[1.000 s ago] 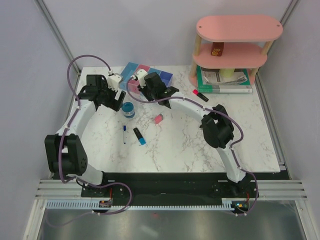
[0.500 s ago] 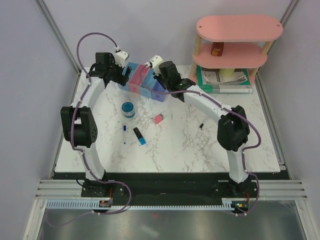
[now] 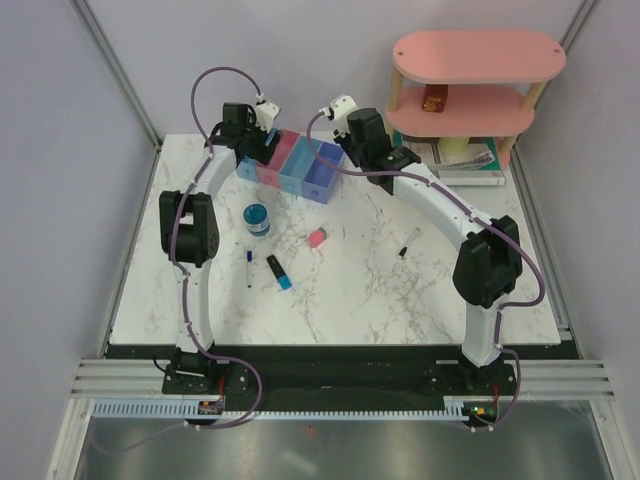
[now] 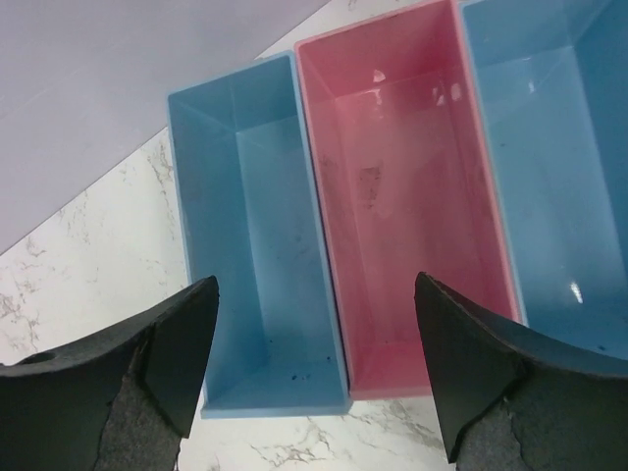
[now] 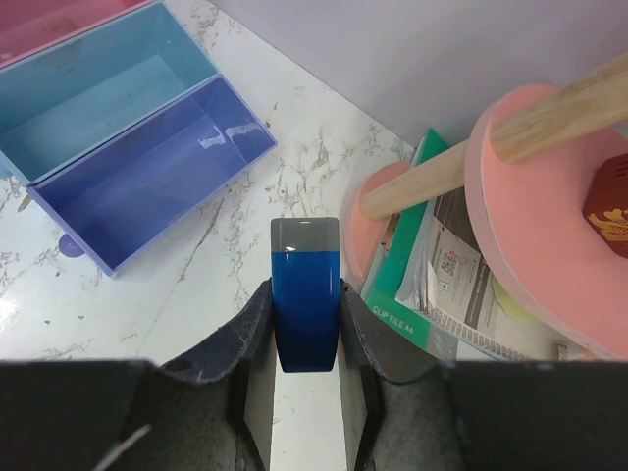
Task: Sort the stationery into containers
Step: Move the storage box to the center of the board.
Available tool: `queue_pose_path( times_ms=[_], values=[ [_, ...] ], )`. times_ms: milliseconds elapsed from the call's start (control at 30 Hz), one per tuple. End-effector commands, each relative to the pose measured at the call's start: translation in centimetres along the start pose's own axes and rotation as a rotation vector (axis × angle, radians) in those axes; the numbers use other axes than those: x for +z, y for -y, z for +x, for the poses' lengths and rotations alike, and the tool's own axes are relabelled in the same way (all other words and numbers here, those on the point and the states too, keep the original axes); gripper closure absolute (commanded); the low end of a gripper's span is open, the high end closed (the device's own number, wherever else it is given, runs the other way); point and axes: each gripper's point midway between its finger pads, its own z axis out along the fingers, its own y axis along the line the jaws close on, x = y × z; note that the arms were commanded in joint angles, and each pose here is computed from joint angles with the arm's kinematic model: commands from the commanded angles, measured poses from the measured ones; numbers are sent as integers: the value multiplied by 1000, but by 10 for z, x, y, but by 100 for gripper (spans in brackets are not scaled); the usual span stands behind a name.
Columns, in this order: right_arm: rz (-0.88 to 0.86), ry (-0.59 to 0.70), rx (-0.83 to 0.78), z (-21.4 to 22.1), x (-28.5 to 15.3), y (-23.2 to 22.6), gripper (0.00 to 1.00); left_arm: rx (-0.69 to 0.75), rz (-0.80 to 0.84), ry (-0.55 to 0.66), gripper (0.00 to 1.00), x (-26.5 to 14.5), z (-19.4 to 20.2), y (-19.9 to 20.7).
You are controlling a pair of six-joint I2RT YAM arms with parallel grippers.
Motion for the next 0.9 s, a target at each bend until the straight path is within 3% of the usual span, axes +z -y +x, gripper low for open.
queue_pose_path(
  times_ms=[0, 167, 300, 467, 767, 867],
  values=[
    [6, 38, 14, -17, -18, 15, 100, 61, -95, 33, 14, 10, -11, -26],
    [-7, 29, 16, -14, -17, 12, 100, 96, -79, 16, 19, 25, 0, -19],
    [-15, 25, 22, -13, -16, 10, 100, 101, -34, -4, 29, 33, 13, -4],
    [-29, 17, 27, -11, -14, 6, 100, 78, 58, -31, 55, 33, 26, 24],
    [-49, 23, 37, -14, -15, 2, 100, 2, 194, -106, 62, 13, 44, 73],
    [-44, 24, 38, -15, -16, 5, 100, -23, 247, -147, 69, 5, 53, 91]
  ],
)
